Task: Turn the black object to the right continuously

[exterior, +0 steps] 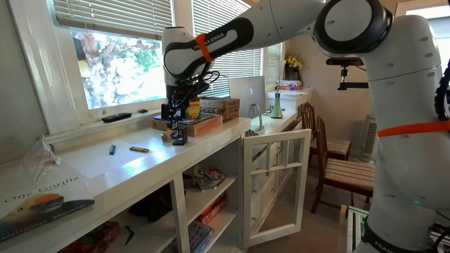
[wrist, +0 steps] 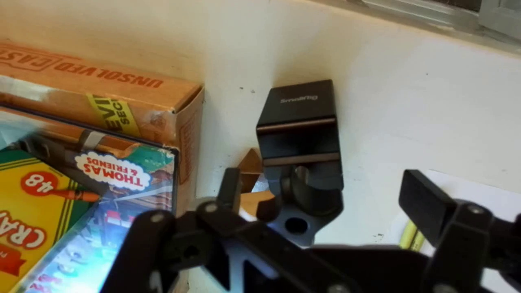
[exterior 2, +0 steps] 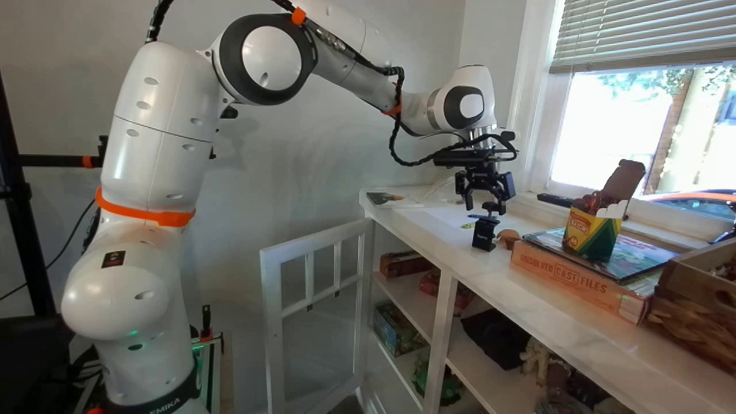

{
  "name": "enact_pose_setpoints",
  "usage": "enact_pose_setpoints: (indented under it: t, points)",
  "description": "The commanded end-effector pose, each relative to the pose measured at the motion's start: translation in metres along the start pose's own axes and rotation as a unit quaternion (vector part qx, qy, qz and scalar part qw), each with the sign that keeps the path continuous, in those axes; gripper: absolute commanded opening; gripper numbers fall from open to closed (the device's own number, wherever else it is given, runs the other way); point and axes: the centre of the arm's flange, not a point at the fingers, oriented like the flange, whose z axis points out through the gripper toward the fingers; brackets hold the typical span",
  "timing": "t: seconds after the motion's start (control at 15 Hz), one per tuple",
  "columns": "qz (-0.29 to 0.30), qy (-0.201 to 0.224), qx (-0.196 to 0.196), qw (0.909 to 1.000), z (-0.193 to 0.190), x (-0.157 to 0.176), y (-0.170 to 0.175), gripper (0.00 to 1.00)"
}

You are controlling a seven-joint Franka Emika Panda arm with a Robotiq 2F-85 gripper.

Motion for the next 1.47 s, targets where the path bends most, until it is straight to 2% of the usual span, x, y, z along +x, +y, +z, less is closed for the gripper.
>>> enact_pose_setpoints:
  t: [0.0,0.27,0.53,0.73,1.0,1.4]
  points:
    - [-0.087,0.021,-0.023,0.9957,-0.005,-0.007,-0.001,1.0]
    - [-0.192,0.031,-0.023,0.9806,-0.011,-0.014,-0.001,1.0]
    - [-0.3,0.021,-0.027,0.9533,-0.013,-0.011,-0.001,1.0]
    - [-0.37,0.006,-0.047,0.9278,-0.014,-0.008,-0.002,1.0]
    - [-0.449,-0.014,-0.084,0.8895,-0.009,-0.006,-0.007,1.0]
    - [-0.552,-0.037,-0.088,0.828,-0.005,-0.004,-0.013,1.0]
